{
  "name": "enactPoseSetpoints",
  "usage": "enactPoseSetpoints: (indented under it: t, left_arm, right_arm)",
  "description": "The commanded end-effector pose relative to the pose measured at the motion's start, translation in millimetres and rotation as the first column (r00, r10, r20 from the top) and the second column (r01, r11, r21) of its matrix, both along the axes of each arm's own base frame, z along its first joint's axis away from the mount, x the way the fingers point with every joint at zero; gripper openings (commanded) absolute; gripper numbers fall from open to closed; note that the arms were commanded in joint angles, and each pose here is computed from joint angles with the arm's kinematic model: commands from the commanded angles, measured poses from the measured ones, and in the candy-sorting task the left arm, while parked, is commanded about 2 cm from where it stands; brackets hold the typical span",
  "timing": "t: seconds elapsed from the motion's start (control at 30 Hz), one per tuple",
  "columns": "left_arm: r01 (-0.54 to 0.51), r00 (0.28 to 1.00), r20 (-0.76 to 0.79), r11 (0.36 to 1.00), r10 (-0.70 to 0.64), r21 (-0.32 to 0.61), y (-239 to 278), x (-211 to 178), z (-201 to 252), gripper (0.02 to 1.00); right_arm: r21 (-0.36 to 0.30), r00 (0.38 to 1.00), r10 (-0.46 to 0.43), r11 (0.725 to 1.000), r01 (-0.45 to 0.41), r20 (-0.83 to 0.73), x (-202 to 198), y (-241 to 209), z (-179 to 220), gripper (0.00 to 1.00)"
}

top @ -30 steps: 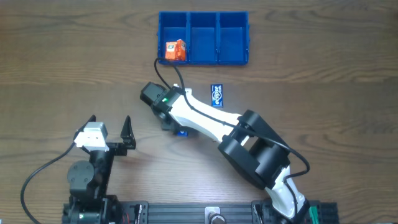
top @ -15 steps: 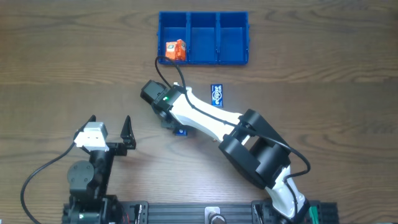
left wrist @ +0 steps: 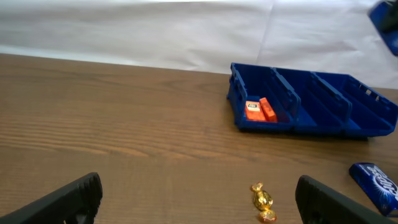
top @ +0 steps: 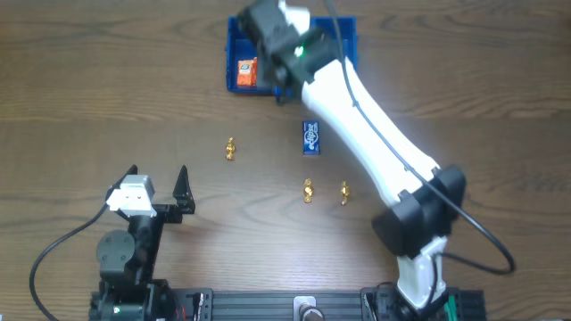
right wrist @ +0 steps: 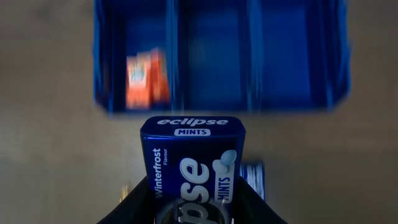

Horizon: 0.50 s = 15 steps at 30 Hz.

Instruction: Sort Candies Into Trays

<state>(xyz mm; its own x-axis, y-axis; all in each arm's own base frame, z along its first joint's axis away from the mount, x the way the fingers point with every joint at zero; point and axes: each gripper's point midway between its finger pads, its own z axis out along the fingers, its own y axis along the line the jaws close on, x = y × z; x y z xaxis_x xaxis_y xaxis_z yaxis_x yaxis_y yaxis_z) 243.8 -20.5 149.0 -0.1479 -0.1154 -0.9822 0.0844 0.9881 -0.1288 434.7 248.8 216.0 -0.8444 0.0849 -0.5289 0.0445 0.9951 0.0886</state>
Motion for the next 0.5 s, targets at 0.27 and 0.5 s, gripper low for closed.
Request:
enactPoseSetpoints:
  t: [0.27, 0.5]
  left_arm:
    - [0.002, 0.999, -0.04, 1.0, -0.001, 0.007, 0, -1, -17, 0.998]
    - [0.002, 0.999, -0.04, 1.0, -0.001, 0.007, 0, -1, -17, 0.998]
  right_arm:
    - [-0.104, 0.998, 0.03, 0.994, -0.024, 0.059, 100, -14, -71, 0.323]
    - [-0.087, 0.995, 0.015, 0.996, -0.007, 0.095, 113, -17, -72, 0.36]
